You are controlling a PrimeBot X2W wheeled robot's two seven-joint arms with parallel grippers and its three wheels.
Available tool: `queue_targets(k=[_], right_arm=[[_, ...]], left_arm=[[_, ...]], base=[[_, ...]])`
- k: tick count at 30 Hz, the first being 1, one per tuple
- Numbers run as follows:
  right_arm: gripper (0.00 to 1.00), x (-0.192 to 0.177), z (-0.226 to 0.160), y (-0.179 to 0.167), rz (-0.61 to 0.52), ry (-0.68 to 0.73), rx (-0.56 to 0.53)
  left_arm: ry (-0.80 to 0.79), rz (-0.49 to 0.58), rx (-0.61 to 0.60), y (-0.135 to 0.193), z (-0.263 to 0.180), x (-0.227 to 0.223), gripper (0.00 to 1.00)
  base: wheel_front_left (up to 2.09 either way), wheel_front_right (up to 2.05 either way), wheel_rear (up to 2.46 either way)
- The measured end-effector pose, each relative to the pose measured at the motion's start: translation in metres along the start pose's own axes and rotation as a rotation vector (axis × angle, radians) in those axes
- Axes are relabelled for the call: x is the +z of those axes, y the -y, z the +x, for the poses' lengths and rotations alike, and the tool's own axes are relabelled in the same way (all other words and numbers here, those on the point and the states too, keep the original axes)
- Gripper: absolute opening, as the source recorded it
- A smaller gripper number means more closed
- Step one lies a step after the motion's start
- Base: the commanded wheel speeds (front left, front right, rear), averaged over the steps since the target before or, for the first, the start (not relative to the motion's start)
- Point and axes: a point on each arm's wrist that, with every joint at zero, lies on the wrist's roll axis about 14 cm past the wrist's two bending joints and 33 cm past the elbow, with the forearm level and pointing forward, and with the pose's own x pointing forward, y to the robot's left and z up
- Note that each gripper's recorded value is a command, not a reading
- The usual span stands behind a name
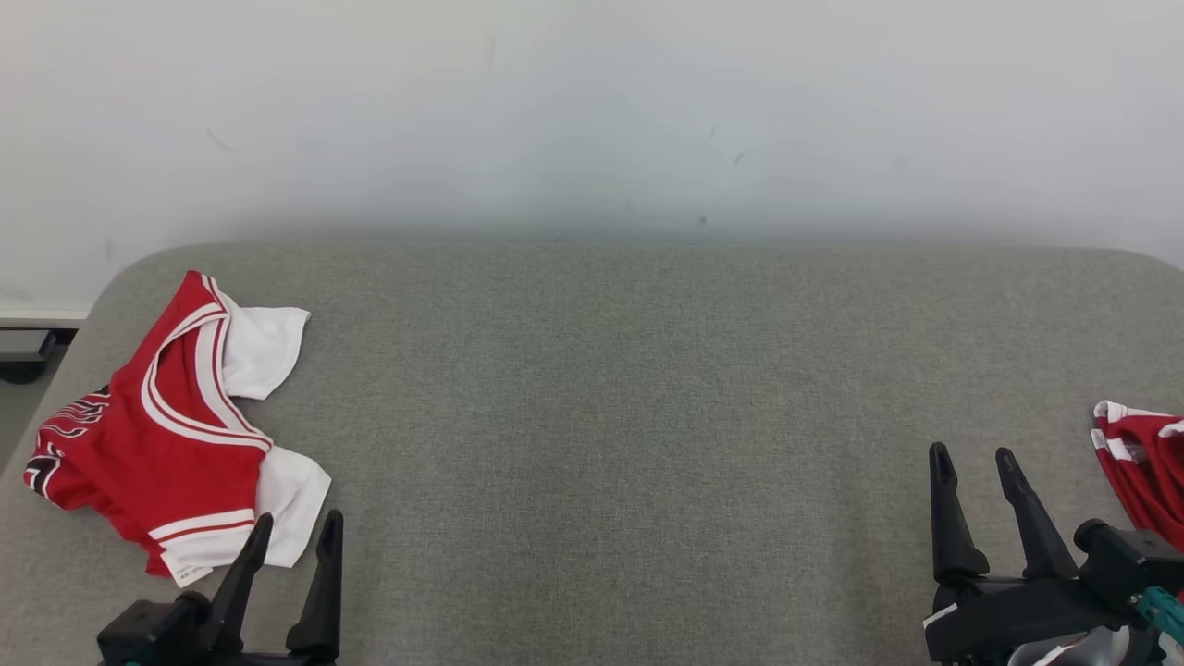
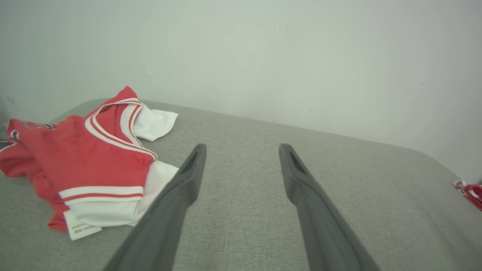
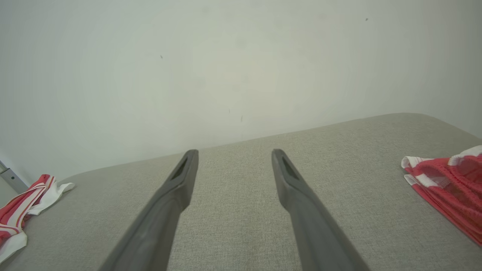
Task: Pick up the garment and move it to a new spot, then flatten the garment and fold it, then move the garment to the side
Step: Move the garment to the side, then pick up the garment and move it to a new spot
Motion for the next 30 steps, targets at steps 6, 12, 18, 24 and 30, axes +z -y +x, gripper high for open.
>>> queue_targets(k=[6,12,18,24,30], right_arm=[[1.0,0.0029,0.0003,0.0036,0.0,0.014,-0.016],[1.0,0.0042,0.0013,0.0013,0.001,0.022,-0.01],[1.0,0.0037,0.002,-0.0007,0.003,0.023,-0.005],[1.0,0.0027,0.0024,-0.0009,0.003,0.02,-0.01],[1.0,0.0012,0.0021,-0.0009,0.005,0.017,-0.011]], left_arm=[[-0.007,-0.003,-0.02,0.0049,0.0024,-0.0024,1.0],[-0.01,-0.004,-0.019,0.0045,0.0019,-0.0032,1.0],[-0.013,-0.004,-0.021,0.0048,0.0015,-0.0041,1.0],[-0.019,-0.006,-0.027,0.0058,0.0013,-0.0054,1.0],[-0.026,-0.003,-0.031,0.007,0.0016,-0.0059,1.0]], base=[[0.0,0.0,0.0],[0.0,0.0,0.0],[0.0,0.0,0.0],[0.0,0.0,0.0],[0.0,0.0,0.0]])
